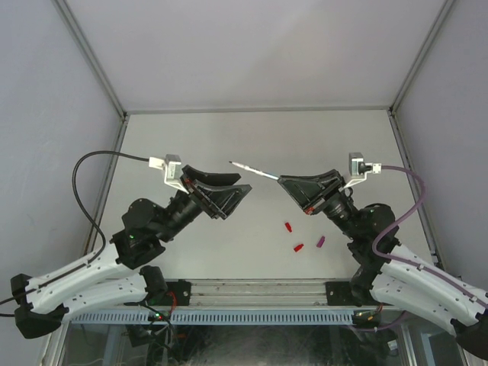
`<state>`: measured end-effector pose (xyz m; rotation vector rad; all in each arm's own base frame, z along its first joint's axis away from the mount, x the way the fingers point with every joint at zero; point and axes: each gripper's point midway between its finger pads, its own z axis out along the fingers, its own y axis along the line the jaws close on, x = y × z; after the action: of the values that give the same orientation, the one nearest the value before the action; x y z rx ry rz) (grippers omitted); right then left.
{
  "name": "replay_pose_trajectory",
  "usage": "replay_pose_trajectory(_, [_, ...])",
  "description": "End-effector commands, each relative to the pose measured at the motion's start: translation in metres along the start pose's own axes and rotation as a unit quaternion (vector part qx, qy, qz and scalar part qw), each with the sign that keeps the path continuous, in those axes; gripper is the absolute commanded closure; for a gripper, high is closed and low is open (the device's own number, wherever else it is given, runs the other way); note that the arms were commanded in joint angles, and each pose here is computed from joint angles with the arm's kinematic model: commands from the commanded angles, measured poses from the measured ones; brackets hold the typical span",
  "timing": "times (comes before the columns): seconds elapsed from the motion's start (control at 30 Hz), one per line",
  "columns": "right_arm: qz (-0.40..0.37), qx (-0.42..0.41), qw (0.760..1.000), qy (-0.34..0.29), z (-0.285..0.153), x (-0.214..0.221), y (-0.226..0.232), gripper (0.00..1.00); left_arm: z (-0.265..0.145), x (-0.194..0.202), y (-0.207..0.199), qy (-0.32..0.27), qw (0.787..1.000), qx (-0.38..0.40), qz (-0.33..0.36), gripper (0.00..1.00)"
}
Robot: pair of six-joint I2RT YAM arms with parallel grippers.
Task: Insert the pens into the pen caps
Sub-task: Adjust the pen.
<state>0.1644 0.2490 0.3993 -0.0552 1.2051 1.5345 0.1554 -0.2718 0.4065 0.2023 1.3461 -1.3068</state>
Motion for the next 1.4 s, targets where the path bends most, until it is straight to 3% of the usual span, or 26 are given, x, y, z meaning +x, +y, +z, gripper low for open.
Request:
replay_pose_trajectory(0.0, [0.029,-0.05,0.998,0.029,0.001,0.011,0.022,1.0,0.002,-0.017,-0.013,-0.027,0.999,0.026,-0.002,0.31])
replay_pose_trajectory(0.13, [0.031,-0.036,0.998,0.048,0.0,0.023,0.017,1.0,0.002,-0.019,-0.014,-0.03,0.999,0.026,0.001,0.35])
replay_pose_trajectory(0.53, [0.016,-0.027,0.997,0.074,-0.003,0.041,0.015,1.0,0.004,-0.022,-0.015,-0.036,0.999,0.026,0.003,0.59])
replay_pose_trajectory(0.97, [-0.035,-0.024,0.99,0.132,-0.014,0.069,0.007,1.0,0.002,-0.026,-0.02,-0.038,0.999,0.035,0.0,1.0])
replay_pose_trajectory(1.03, [-0.051,-0.027,0.988,0.142,-0.017,0.072,0.006,0.95,0.003,-0.025,-0.021,-0.035,0.999,0.038,0.001,1.0])
replay_pose_trajectory(1.23, [-0.136,-0.018,0.975,0.174,-0.034,0.068,0.001,0.61,0.0,-0.019,-0.02,-0.015,0.999,0.036,0.016,1.0])
replay_pose_trajectory(1.37, [-0.192,0.002,0.959,0.209,-0.048,0.064,-0.006,0.52,-0.003,-0.005,-0.017,0.026,0.998,0.036,0.04,1.0])
